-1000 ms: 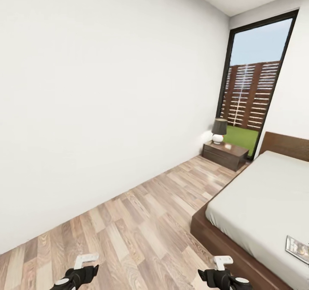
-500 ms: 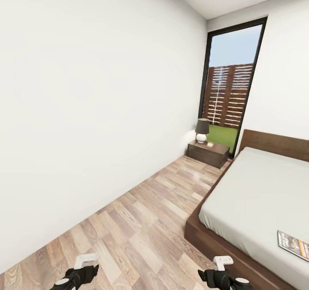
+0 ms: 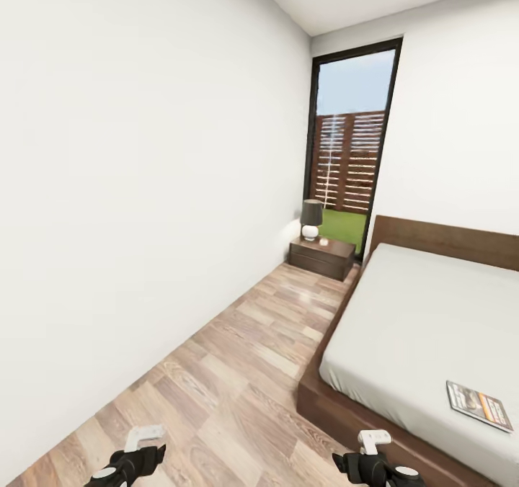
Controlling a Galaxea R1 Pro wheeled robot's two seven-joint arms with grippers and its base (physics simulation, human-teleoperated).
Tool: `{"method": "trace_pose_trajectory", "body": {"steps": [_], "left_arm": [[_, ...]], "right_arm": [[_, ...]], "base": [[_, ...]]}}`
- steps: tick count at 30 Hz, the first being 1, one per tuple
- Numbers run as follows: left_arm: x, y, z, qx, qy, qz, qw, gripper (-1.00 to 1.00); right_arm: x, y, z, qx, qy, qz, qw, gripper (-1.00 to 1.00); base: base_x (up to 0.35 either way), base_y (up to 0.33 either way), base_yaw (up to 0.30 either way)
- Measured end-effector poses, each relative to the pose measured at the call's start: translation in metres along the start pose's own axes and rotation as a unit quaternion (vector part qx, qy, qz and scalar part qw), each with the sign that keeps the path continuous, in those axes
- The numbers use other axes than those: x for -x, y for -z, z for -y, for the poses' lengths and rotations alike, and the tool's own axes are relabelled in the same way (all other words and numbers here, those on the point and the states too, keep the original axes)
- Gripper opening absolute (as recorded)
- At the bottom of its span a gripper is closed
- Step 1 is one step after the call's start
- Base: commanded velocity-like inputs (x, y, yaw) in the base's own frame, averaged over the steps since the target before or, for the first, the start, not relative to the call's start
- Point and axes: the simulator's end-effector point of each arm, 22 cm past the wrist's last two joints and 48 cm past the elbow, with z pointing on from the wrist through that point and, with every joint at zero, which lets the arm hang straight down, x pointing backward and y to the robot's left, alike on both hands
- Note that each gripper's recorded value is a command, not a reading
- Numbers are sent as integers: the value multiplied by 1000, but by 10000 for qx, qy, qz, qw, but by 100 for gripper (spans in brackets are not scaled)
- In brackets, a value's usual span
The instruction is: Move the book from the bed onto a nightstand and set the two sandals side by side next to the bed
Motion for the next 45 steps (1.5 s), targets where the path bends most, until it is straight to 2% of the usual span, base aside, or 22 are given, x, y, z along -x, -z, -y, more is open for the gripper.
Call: {"method": "trace_pose_trajectory", "body": {"steps": [12,45], "left_arm": [[2,1,0,-2,2,23,10000,100],[9,3,2,-15,9,96,10000,100]], "right_arm": [[2,1,-1,5,9,22,10000,100],[8,3,-2,11,13,83,10000,100]], "base": [[193,47,-296],[11,2,-296]]}}
